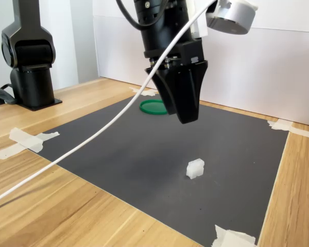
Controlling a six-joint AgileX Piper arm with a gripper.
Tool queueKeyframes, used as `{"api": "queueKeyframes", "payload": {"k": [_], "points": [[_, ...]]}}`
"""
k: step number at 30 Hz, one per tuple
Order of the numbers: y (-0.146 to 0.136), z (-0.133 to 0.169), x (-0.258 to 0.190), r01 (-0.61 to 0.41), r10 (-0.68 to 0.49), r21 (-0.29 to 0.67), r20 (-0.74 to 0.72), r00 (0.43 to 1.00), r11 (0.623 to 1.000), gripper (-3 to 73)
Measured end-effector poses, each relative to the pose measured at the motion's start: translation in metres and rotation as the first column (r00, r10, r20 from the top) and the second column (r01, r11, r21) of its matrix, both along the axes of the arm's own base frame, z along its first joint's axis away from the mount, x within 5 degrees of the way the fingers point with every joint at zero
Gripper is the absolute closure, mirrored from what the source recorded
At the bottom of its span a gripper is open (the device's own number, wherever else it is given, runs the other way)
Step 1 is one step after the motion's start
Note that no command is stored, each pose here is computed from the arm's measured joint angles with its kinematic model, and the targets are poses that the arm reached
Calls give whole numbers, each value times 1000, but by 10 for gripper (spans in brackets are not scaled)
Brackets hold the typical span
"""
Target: Grasp a white terminal and put it in the green lid.
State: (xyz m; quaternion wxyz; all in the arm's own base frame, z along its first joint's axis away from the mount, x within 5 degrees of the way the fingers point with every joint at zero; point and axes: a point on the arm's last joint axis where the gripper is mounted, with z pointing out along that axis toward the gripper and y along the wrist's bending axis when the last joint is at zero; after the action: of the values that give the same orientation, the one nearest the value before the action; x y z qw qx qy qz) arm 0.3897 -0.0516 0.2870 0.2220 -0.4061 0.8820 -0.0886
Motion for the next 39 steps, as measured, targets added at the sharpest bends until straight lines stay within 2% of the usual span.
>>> {"api": "queueKeyframes", "payload": {"k": [2, 5, 8, 11, 26, 39], "points": [[0, 11, 3, 8, -8, 5, 26, 1000, 1000, 14], [3, 21, 1, -16, 16, 19, 3, 1000, 1000, 1], [15, 15, -4, -116, 117, 16, -105, 988, 993, -1], [30, 5, -2, -160, 162, 27, -163, 973, 987, 1], [28, -51, 22, -162, 153, -11, -269, 951, 987, 39], [25, -66, 33, -174, 159, -45, -237, 958, 984, 41]]}}
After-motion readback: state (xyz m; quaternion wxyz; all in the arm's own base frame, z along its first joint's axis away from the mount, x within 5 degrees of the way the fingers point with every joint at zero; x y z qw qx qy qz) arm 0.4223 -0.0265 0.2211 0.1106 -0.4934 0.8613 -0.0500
